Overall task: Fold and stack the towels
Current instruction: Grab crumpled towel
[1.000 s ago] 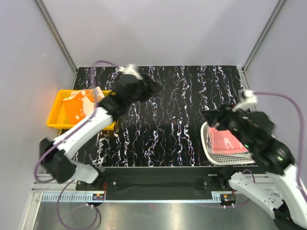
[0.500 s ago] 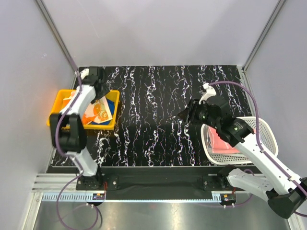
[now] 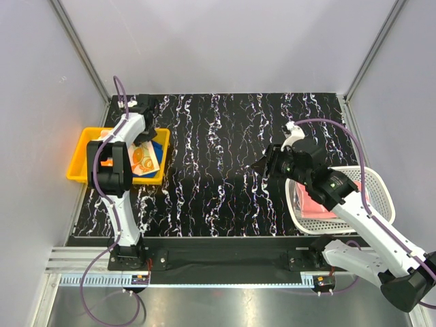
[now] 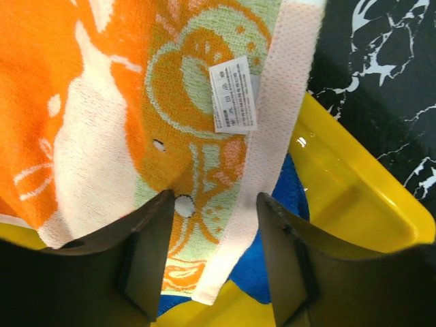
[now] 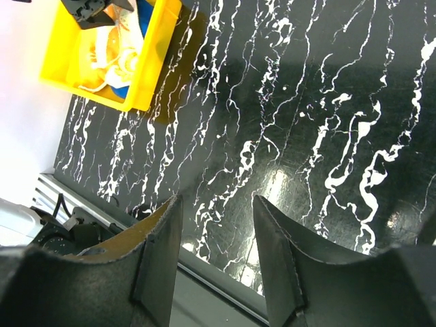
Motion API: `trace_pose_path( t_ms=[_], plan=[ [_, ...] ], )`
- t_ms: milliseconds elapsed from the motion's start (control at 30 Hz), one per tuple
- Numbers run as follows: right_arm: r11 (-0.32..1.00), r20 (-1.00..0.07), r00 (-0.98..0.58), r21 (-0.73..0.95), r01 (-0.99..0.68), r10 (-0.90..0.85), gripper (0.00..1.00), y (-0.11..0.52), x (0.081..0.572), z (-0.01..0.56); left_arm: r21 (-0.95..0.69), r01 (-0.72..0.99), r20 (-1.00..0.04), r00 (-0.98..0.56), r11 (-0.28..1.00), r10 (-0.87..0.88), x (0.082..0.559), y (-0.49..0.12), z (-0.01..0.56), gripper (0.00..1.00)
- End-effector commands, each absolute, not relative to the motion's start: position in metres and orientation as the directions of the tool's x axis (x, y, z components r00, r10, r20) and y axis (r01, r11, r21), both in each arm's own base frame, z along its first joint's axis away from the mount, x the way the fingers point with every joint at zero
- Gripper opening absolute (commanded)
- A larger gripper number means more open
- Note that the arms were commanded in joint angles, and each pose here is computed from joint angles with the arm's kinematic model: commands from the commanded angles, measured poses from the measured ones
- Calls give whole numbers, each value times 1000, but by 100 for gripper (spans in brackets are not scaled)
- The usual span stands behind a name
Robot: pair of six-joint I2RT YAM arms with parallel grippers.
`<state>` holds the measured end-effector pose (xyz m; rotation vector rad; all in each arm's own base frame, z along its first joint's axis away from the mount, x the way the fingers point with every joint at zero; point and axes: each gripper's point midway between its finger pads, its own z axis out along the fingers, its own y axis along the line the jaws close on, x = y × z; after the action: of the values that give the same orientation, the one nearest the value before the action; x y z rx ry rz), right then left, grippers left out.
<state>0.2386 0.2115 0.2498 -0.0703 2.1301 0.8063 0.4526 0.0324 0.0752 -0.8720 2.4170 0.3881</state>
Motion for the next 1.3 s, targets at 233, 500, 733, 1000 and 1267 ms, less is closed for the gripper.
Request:
trace_pose_path(
  t_ms=[233, 500, 733, 1000, 1267],
  plan=[
    [766, -753, -616, 533, -361, 234, 53, 216, 238, 258, 66, -675, -653, -586, 735, -480, 457, 42, 110, 19],
    [767, -751, -616, 535, -355, 239, 53, 213, 236, 255, 54, -642, -648, -606, 765, -462, 458, 37, 116, 9],
    [769, -745, -625, 534, -350, 232, 53, 214, 235, 250, 123, -594, -641, -659, 795, -393, 459, 21, 96, 66],
    [779, -743, -628, 528, -338, 231, 53, 211, 234, 241, 198, -650, -648, -648, 734, -399, 458, 26, 81, 66],
    [791, -743, -628, 519, -324, 230, 53, 207, 234, 237, 216, -675, -652, -638, 706, -410, 452, 30, 79, 48]
  ],
)
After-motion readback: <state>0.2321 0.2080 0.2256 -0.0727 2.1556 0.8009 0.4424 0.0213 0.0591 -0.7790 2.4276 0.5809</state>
